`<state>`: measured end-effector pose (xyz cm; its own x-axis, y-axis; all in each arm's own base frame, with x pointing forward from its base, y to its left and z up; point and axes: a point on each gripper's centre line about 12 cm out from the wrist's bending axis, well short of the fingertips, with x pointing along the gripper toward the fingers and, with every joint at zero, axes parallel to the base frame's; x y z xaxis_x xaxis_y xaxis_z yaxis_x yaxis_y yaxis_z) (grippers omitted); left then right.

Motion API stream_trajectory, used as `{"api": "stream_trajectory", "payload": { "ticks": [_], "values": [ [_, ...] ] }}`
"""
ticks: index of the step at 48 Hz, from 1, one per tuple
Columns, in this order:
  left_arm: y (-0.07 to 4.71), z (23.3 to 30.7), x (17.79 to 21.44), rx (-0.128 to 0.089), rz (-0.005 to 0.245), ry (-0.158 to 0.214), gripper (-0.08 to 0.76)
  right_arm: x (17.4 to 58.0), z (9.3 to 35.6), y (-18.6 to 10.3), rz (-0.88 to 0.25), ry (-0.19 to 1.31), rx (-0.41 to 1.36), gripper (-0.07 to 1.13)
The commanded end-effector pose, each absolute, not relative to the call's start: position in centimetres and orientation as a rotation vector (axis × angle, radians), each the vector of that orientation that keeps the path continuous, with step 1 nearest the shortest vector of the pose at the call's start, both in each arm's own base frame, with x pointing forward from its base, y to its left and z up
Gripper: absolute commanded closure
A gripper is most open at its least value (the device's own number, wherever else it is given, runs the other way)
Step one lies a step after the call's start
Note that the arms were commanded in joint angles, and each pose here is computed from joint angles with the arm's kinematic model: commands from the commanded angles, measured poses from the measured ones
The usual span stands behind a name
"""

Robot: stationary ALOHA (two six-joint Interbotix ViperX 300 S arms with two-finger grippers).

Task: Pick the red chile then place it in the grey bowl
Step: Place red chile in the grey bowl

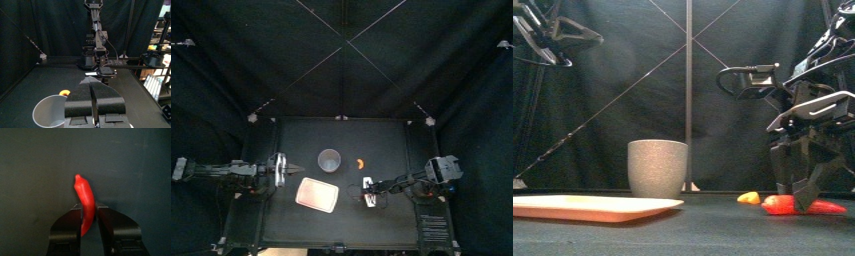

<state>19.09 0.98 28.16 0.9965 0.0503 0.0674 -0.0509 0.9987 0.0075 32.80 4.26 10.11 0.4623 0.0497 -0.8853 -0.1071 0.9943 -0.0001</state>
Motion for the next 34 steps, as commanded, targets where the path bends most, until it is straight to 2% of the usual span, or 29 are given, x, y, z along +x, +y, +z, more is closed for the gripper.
{"api": "stream_trajectory", "payload": {
  "ticks": [1,11,21,26,34],
  "values": [
    [1.04,28.64,19.20,0.011,0.053,-0.079,0.692,34.0,12.3,3.6,0.078,1.016,-0.047,0.51],
    [1.04,28.70,19.21,0.013,0.053,-0.081,0.692,37.1,18.4,1.0,0.025,0.836,-0.080,0.50],
    [1.01,28.64,19.20,0.013,0.052,-0.079,0.692,40.9,25.5,-3.6,-0.083,0.637,-0.111,0.50],
    [1.04,28.70,19.21,0.013,0.053,-0.081,0.692,42.8,26.9,-6.6,-0.147,0.583,-0.095,0.50],
    [1.04,28.64,19.20,0.013,0.053,-0.079,0.692,45.2,26.3,-9.8,-0.206,0.556,-0.063,0.49]
  ]
}}
